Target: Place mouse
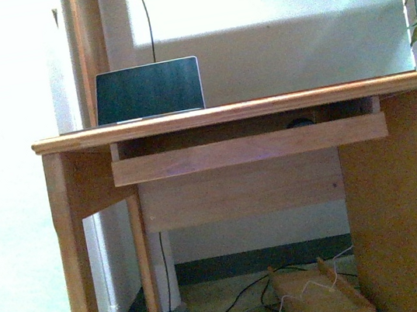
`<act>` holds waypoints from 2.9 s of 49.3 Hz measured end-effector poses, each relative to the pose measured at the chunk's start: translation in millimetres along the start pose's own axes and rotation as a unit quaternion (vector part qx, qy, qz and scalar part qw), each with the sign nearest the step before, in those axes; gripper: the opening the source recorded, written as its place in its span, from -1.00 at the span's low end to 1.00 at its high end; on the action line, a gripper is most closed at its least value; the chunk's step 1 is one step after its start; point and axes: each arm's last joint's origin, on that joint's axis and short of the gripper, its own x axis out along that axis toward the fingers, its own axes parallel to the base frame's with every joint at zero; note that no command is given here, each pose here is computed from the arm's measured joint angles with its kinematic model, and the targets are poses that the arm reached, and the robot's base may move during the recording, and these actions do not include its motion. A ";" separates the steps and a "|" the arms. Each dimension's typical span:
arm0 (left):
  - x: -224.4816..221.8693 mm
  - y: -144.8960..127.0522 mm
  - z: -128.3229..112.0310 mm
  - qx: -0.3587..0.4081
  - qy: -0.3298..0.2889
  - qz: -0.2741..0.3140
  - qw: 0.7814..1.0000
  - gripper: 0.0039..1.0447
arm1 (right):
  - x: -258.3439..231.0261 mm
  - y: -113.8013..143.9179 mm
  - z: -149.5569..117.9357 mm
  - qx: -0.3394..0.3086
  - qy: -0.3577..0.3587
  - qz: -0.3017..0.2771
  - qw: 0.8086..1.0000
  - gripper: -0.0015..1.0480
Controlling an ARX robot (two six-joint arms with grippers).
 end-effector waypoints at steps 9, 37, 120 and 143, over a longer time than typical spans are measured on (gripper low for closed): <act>0.0 0.0 0.0 0.000 0.000 0.000 1.000 0.86 | 0.0 0.0 0.0 0.000 0.000 0.000 1.000 0.86; 0.0 0.0 0.0 0.000 0.000 0.000 1.000 0.86 | 0.0 0.0 0.0 0.000 0.000 0.000 1.000 0.86; 38.1 -5.3 23.0 -0.012 0.166 -0.093 0.982 0.86 | 0.0 0.0 0.0 0.000 0.000 0.000 1.000 0.86; 124.0 -25.5 11.9 0.532 0.071 -0.274 0.798 0.86 | 0.0 0.0 0.0 0.000 0.000 0.000 1.000 0.86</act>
